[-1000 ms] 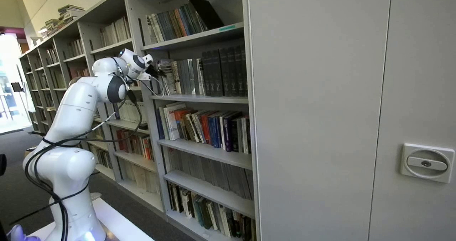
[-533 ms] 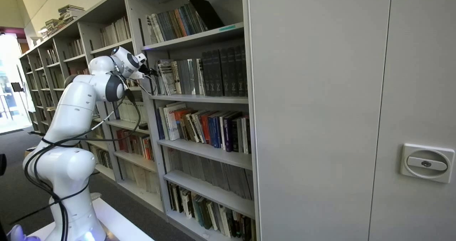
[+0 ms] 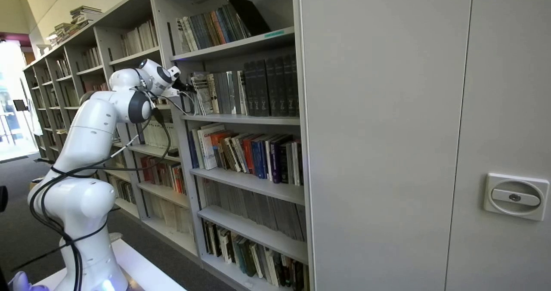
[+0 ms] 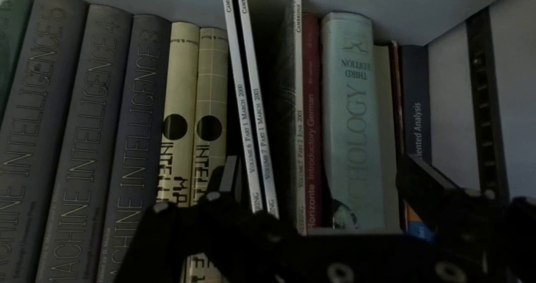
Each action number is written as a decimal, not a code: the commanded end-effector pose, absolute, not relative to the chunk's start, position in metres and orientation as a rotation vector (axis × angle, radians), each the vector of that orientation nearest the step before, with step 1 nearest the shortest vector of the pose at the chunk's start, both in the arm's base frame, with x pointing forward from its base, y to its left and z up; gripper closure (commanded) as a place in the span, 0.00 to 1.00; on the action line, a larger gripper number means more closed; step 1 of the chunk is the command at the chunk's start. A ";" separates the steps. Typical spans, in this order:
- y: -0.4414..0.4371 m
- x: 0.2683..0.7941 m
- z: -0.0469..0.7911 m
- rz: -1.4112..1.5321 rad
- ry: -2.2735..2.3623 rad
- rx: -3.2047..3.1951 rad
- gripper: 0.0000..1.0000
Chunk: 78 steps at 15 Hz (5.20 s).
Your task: Pull out one of the books from the shelve and move it to the right on the same shelve
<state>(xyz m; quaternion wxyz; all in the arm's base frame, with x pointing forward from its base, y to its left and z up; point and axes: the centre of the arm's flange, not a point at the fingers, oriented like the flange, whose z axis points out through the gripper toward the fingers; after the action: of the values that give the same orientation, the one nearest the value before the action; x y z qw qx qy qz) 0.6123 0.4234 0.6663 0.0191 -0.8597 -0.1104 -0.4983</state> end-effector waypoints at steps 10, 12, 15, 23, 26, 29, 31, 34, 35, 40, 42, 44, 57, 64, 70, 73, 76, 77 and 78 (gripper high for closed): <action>0.412 0.622 0.636 -1.599 -0.268 -2.712 0.00; 0.412 0.621 0.635 -1.595 -0.263 -2.713 0.26; 0.412 0.620 0.636 -1.594 -0.256 -2.713 0.41; 0.403 0.598 0.650 -1.610 -0.270 -2.718 0.01; 0.400 0.581 0.655 -1.607 -0.286 -2.722 0.00; 0.406 0.568 0.655 -1.588 -0.308 -2.722 0.00; 0.412 0.563 0.652 -1.571 -0.321 -2.722 0.00; 0.427 0.559 0.643 -1.533 -0.343 -2.717 0.00; 0.432 0.558 0.640 -1.521 -0.353 -2.716 0.00; 0.449 0.560 0.632 -1.492 -0.378 -2.700 0.00; 0.452 0.566 0.632 -1.488 -0.374 -2.691 0.00; 0.452 0.574 0.632 -1.492 -0.372 -2.692 0.00; 0.449 0.612 0.630 -1.501 -0.319 -2.687 0.52; 0.444 0.616 0.632 -1.513 -0.306 -2.687 0.33; 0.447 0.625 0.631 -1.519 -0.315 -2.695 0.35; 0.451 0.633 0.629 -1.522 -0.336 -2.699 0.34; 0.454 0.640 0.630 -1.533 -0.359 -2.696 0.34; 0.454 0.642 0.631 -1.537 -0.368 -2.695 0.33; 0.455 0.644 0.631 -1.542 -0.377 -2.695 0.34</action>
<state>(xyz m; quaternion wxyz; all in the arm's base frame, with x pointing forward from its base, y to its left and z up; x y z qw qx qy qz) 0.6264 0.4456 0.6155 0.0170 -0.8694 -0.1104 -0.4814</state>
